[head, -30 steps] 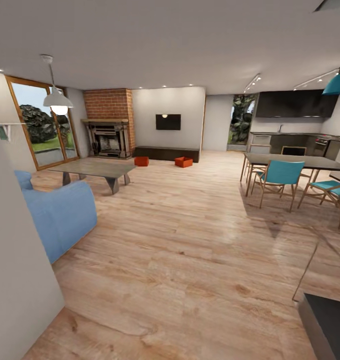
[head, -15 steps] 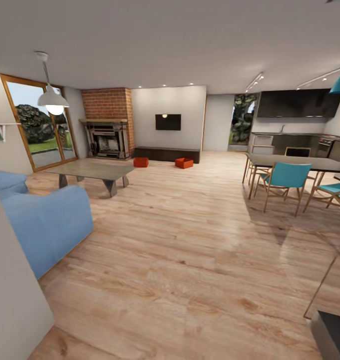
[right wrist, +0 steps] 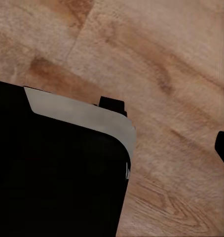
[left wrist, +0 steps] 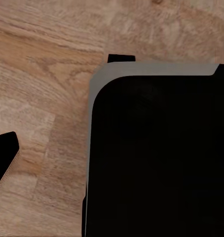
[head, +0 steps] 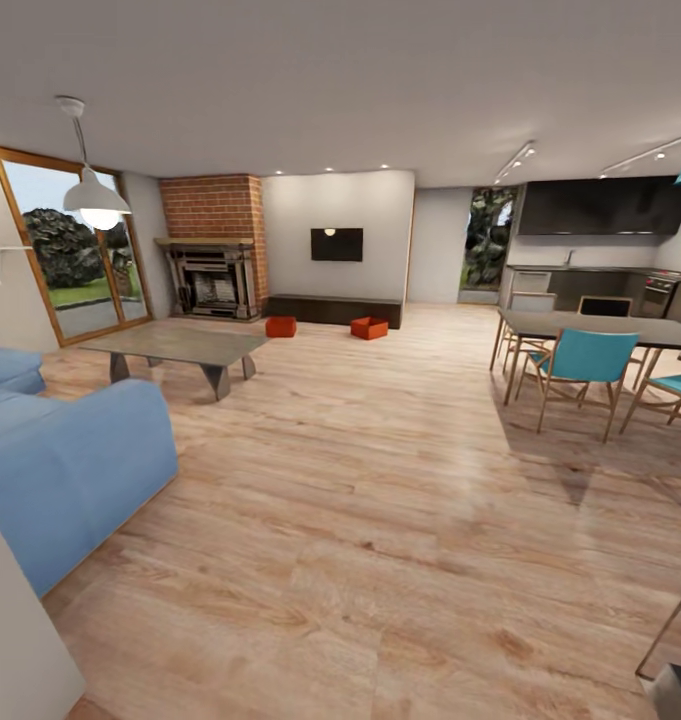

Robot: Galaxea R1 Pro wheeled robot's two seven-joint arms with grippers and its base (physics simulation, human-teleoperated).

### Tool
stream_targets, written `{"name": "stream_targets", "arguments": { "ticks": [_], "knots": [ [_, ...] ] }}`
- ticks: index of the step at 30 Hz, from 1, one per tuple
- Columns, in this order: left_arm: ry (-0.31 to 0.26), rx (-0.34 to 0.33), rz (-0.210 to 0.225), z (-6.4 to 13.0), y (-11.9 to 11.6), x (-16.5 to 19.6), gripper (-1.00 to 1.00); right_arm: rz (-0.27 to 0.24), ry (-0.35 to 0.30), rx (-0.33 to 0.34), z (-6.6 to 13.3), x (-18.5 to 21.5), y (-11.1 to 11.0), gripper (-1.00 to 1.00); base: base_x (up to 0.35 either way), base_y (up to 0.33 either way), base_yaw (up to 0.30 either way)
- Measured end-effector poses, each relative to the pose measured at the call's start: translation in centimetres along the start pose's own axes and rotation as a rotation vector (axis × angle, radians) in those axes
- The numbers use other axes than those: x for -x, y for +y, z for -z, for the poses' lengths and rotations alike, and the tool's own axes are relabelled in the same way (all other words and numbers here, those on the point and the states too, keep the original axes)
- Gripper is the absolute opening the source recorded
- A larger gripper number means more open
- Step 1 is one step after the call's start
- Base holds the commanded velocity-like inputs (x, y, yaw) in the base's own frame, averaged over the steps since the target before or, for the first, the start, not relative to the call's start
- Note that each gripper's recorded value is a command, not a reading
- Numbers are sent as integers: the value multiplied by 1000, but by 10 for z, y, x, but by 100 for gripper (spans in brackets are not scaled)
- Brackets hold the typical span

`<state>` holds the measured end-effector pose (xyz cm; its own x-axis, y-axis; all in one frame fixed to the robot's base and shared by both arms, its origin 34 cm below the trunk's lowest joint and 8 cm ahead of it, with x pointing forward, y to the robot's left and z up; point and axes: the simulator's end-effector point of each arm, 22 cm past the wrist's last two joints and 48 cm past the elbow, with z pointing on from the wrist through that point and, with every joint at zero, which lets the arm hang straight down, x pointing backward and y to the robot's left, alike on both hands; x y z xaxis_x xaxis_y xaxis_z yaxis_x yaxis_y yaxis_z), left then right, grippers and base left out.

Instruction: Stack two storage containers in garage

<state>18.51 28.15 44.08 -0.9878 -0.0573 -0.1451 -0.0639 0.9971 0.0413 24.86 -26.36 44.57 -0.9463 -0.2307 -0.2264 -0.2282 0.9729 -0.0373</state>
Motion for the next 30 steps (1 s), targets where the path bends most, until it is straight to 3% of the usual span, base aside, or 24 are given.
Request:
{"name": "stream_targets", "arguments": {
  "ticks": [30],
  "knots": [
    [0,0,0,0,0,0,100,0,0,0,0,0,0,100,322,0,0]
  ]
}}
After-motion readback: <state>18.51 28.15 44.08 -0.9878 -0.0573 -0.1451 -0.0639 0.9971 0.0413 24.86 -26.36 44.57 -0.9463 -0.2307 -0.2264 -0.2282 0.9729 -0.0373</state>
